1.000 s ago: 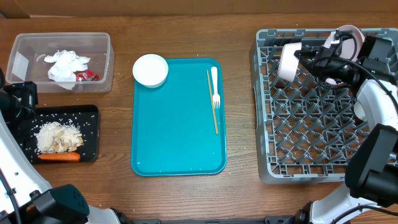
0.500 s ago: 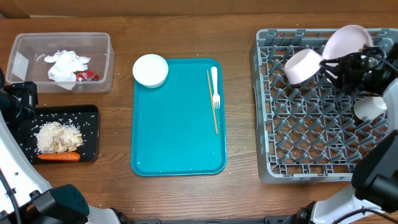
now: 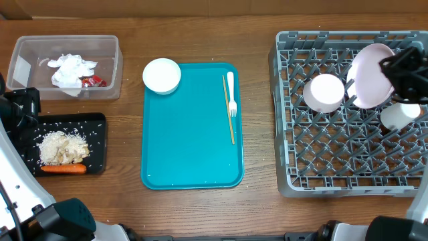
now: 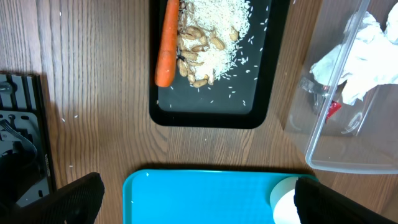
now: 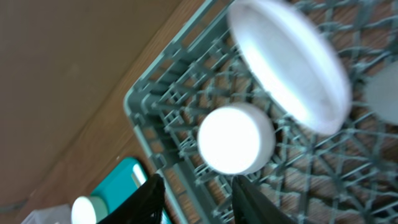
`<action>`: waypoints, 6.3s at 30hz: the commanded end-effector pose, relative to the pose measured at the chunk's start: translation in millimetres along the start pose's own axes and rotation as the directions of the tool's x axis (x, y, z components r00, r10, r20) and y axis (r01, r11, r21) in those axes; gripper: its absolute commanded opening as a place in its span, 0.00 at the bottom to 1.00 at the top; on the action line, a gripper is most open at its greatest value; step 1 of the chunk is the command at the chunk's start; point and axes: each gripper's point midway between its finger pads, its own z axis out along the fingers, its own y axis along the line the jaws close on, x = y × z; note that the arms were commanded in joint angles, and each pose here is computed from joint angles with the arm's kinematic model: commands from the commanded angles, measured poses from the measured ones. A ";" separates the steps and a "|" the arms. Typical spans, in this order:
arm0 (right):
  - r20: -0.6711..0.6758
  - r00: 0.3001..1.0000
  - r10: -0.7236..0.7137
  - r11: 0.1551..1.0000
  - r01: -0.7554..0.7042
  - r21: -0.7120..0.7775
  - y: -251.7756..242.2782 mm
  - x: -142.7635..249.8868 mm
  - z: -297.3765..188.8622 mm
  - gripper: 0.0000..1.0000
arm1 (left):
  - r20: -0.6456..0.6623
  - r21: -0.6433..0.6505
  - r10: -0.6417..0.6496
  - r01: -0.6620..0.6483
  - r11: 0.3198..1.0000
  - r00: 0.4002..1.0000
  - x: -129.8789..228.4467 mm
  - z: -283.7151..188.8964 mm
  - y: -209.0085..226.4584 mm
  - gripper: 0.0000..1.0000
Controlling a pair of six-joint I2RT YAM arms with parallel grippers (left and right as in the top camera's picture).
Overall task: Sort waste into correct bins and load items into the dishwasher rack
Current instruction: 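Lower the pink bowl tilted into the rack and open the gripper, then reach the right gripper back to the white bowl on the tray, then grasp the white bowl rim with the right gripper and lift, then carry the white bowl right to the dish rack, then lower the white bowl into the rack and adjust its tilt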
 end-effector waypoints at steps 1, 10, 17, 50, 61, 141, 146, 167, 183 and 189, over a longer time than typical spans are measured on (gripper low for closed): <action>-0.019 0.994 -0.110 0.992 0.109 -0.067 43.4 22.7 -5.4 0.67 | 0.007 -0.003 0.011 -0.011 1.000 1.000 -1.2 -0.8 1.1 1.00; -0.018 0.796 -0.605 0.694 0.517 -0.501 244.7 185.0 41.7 1.00 | 0.007 -0.003 0.011 -0.011 1.000 1.000 -1.2 -0.8 1.1 1.00; 0.011 0.692 -0.722 0.562 0.597 -0.573 307.7 320.3 163.7 0.71 | 0.007 -0.003 0.011 -0.011 1.000 1.000 -1.2 -0.8 1.1 1.00; -0.311 0.757 -0.574 0.816 0.500 -0.291 221.0 368.2 288.0 0.14 | 0.007 -0.003 0.011 -0.011 1.000 1.000 -1.2 -0.8 1.1 1.00; -0.416 0.698 -0.583 0.796 0.593 -0.121 219.7 283.7 183.1 0.38 | 0.007 -0.003 0.011 -0.011 1.000 1.000 -1.2 -0.8 1.1 1.00; -0.132 0.901 -0.412 0.894 0.373 -0.247 70.8 137.3 -108.2 0.04 | 0.007 -0.003 0.011 -0.011 1.000 1.000 -1.2 -0.8 1.1 1.00; -0.136 0.909 -0.393 0.774 0.247 -0.584 65.2 141.6 -86.1 0.04 | 0.007 -0.003 0.011 -0.011 1.000 1.000 -1.2 -0.8 1.1 1.00; -0.251 0.950 -0.185 0.616 -0.087 -0.783 -33.4 137.9 26.3 0.04 | 0.007 -0.003 0.011 -0.011 1.000 1.000 -1.2 -0.8 1.1 1.00; -0.287 0.953 -0.100 0.533 -0.192 -0.824 -19.5 132.2 9.7 0.04 | 0.007 -0.003 0.011 -0.011 1.000 1.000 -1.2 -0.8 1.1 1.00; -0.294 0.950 -0.105 0.512 -0.202 -0.835 -32.2 164.0 28.4 0.04 | 0.007 -0.003 0.011 -0.011 1.000 1.000 -1.2 -0.8 1.1 1.00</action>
